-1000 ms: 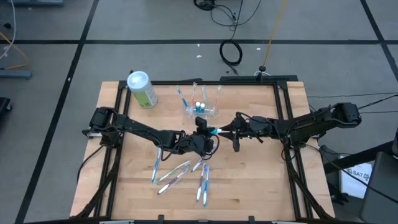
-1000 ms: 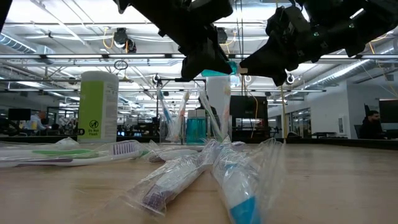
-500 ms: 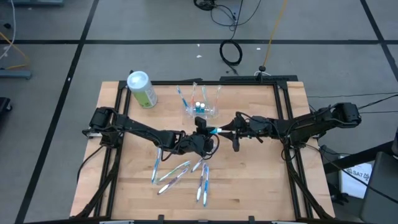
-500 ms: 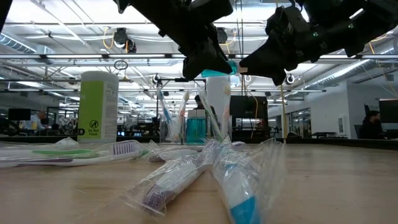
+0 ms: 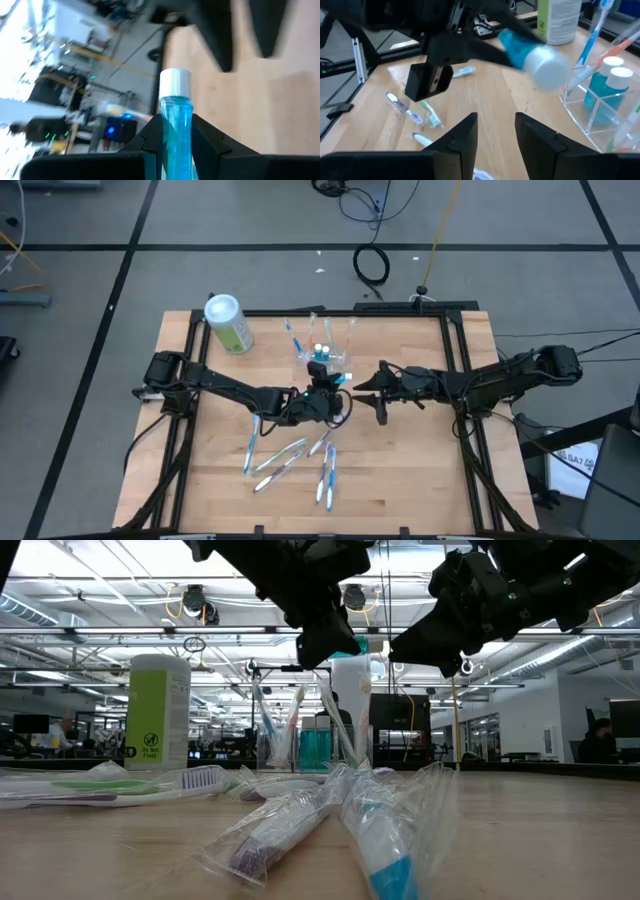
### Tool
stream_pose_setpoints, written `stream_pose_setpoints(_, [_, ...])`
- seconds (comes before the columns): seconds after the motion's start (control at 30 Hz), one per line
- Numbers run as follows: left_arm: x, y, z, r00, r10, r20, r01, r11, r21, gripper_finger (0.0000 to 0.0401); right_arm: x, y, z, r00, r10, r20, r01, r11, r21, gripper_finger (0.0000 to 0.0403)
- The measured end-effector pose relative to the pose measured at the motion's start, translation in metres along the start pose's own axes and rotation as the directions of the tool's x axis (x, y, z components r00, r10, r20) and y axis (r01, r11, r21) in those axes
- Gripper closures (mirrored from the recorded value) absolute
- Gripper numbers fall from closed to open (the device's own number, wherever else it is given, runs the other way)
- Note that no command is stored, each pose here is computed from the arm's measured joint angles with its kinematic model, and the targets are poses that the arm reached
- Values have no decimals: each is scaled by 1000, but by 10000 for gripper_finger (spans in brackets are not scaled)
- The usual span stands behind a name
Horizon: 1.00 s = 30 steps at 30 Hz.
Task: Pick & Place toothbrushing station
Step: Put the blue mouthwash into the transparent organizer
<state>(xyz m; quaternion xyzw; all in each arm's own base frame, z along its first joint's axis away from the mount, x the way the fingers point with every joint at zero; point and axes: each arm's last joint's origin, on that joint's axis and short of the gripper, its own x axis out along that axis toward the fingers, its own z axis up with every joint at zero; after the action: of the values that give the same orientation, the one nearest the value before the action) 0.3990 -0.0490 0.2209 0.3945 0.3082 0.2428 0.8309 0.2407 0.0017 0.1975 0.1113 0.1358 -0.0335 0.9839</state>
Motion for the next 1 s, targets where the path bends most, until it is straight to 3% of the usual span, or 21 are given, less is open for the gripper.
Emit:
stream_pose_setpoints(0.2, [8, 11, -2, 1000, 22, 1, -21, 982, -188, 335, 0, 0, -1, 1000, -2, -8, 2, 1000, -1, 276])
stream_pose_setpoints(0.37, [15, 28, -9, 1000, 24, -9, -26, 936, -350, 334, 0, 0, -2, 1000, -6, -23, 6, 1000, -1, 275])
stream_pose_setpoints(0.47, [16, 40, -11, 1000, -14, 17, 19, 908, -418, 334, 0, 0, -2, 1000, -7, -25, 7, 1000, -4, 275])
stream_pose_setpoints(0.73, [15, 70, -23, 995, -87, 54, 103, 833, -544, 334, 0, -1, -2, 1000, -8, -27, 8, 1000, -12, 275])
stream_pose_setpoints(0.9, [15, 79, -44, 986, -140, 91, 166, 778, -606, 334, 0, -1, -2, 1000, -9, -28, 8, 1000, -12, 275])
stream_pose_setpoints(1.0, [13, 83, -57, 986, -120, 118, 168, 747, -643, 334, 0, -1, -3, 999, -9, -31, 9, 1000, -16, 275])
